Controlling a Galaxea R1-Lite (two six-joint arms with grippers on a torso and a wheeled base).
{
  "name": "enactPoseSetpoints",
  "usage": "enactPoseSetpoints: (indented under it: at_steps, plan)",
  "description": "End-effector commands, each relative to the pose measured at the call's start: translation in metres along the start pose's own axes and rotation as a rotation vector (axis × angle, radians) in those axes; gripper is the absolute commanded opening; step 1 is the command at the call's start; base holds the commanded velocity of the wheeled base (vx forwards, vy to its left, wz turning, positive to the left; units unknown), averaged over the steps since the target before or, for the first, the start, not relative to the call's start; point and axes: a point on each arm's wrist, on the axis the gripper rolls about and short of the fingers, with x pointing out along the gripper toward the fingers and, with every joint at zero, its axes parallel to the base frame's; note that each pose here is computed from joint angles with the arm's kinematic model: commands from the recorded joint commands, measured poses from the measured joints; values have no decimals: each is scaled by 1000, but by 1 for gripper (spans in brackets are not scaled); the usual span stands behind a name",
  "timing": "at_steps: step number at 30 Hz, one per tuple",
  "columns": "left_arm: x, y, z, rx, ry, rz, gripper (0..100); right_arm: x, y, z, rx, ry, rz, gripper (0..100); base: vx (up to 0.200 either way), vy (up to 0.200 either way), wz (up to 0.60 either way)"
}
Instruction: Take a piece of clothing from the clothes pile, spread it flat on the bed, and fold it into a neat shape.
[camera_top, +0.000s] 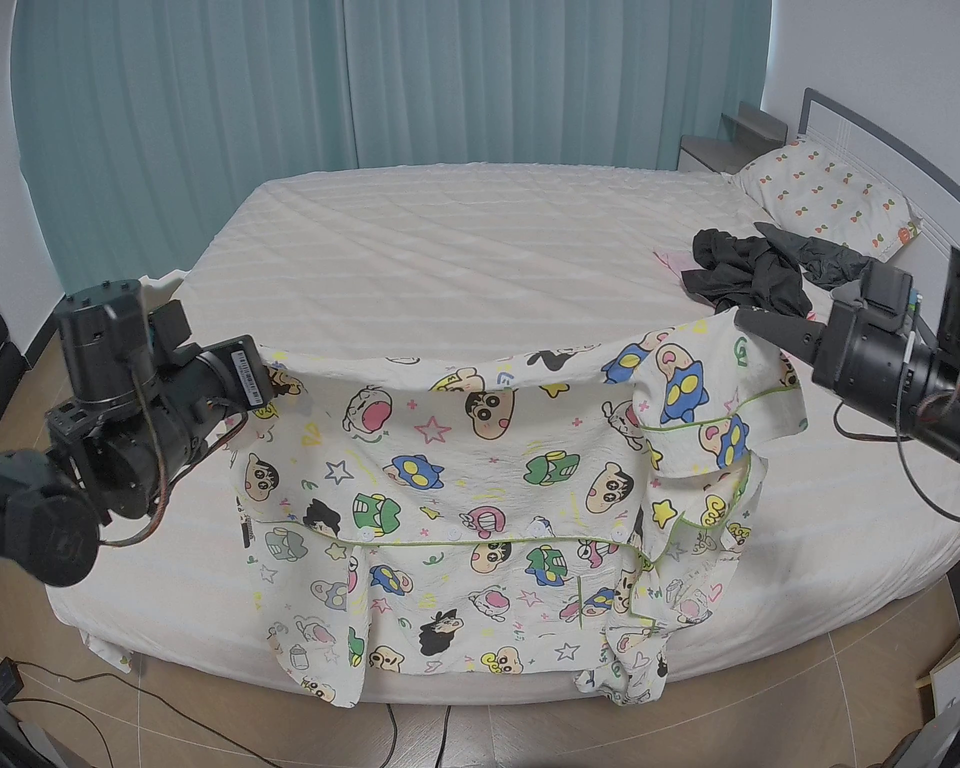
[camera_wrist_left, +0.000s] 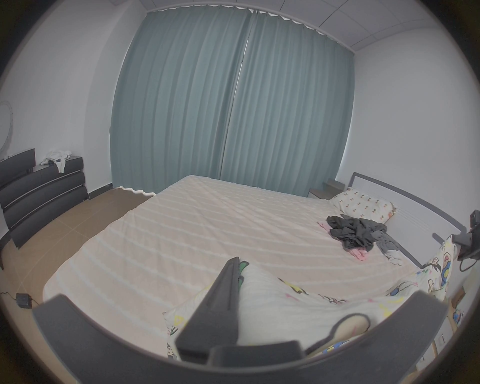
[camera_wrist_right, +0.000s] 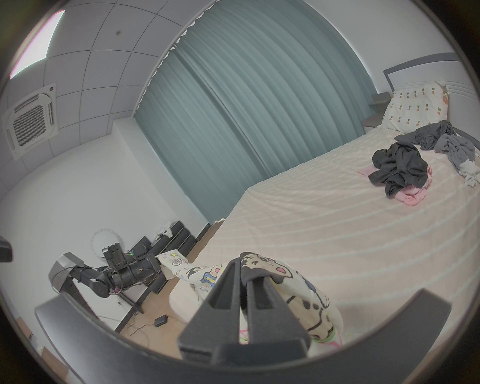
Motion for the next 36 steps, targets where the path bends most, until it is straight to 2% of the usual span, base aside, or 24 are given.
enactPoseSetpoints:
  at_steps: [1,5,11,15,19,25,26,30,33,36]
  plan:
    - [57,-7,-21,16,49,40,0,44,-37,-21,16,31,-90,0,200,0,0]
    - [87,-12,-32,20,59,51,0,70,-56,-25,10,-1,-141,0,200,0,0]
    - [109,-17,-44,12,73,55,0,95,-69,-33,11,-1,-152,0,200,0,0]
    - [138,-15,-60,-14,84,80,0,120,-84,-41,18,9,-180,0,200,0,0]
    - [160,-10,-82,-7,115,103,0,139,-101,-62,32,54,-218,0,200,0,0]
    - [184,-6,-111,-33,149,128,0,161,-124,-86,63,95,-241,0,0,0,0]
    - [190,-2,-118,-31,160,140,0,168,-131,-93,76,95,-247,100,0,0,0]
    - [209,6,-129,-34,157,161,0,182,-143,-105,110,90,-249,100,0,0,0]
    - [226,12,-138,-42,143,175,0,192,-158,-106,128,52,-256,100,0,0,0]
    - [236,18,-148,-38,157,193,0,197,-168,-103,213,5,-262,100,0,0,0]
